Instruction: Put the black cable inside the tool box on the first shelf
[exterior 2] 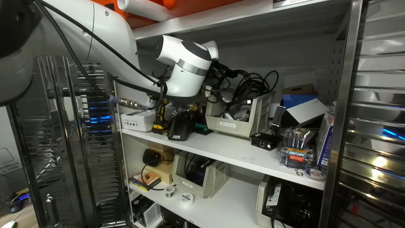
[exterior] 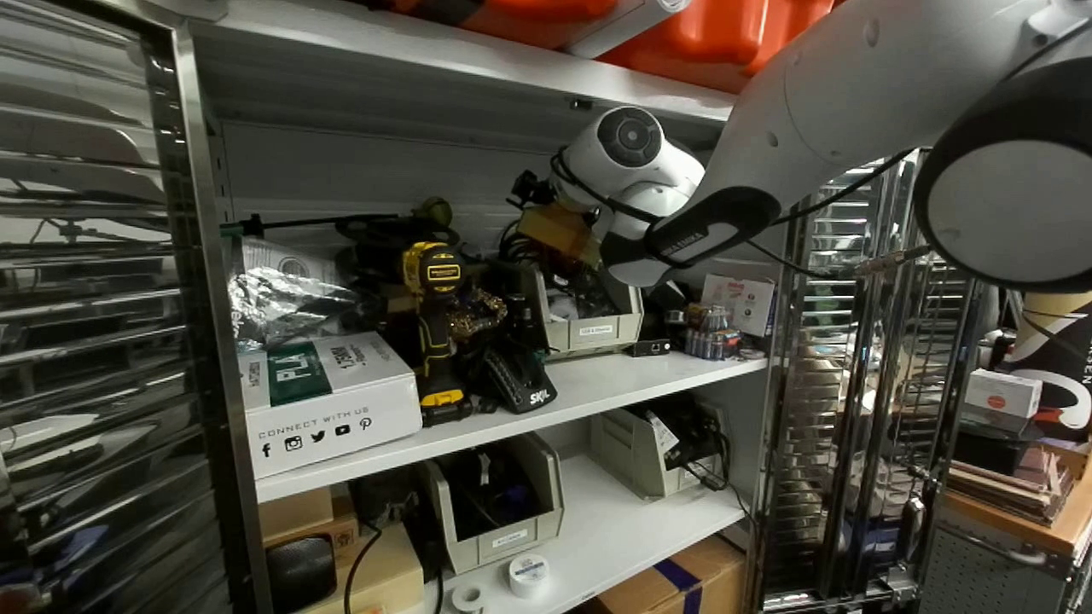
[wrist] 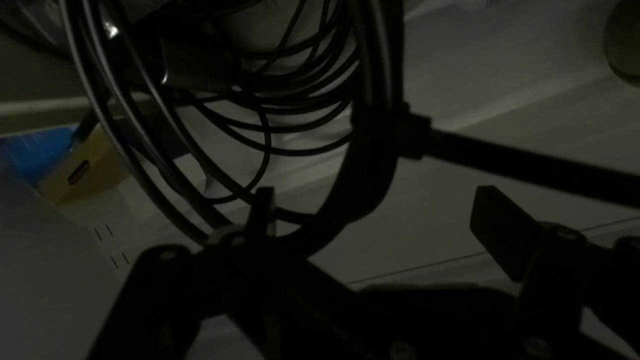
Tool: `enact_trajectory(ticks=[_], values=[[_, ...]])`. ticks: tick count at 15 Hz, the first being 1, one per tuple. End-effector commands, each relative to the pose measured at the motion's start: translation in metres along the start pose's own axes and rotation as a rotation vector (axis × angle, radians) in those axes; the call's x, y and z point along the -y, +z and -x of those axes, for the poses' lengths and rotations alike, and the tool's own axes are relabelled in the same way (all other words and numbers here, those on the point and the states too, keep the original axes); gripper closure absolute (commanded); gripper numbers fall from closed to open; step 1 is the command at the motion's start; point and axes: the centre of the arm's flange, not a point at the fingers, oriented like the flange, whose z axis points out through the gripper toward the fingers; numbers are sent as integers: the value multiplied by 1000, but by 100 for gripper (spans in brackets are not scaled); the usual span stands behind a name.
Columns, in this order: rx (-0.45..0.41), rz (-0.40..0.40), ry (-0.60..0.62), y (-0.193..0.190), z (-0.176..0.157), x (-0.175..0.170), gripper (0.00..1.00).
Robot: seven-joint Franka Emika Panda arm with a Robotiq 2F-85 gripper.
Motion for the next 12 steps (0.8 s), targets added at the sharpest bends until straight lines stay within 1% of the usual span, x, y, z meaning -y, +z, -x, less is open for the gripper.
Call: enact_trajectory(ticks=[1,3,4,6,9,11,12], values=[[-65,26,-25,-11,-9,1,0],[-26,83,-62,7,-6,-1,0],[21,140,-91,23,-1,-1,0],[100,224,-118,44,15,-4,0],[202,309,-144,60,39,-4,0],[264,360,-158,64,44,-2,0],[293,376,-160,63,41,-1,0]])
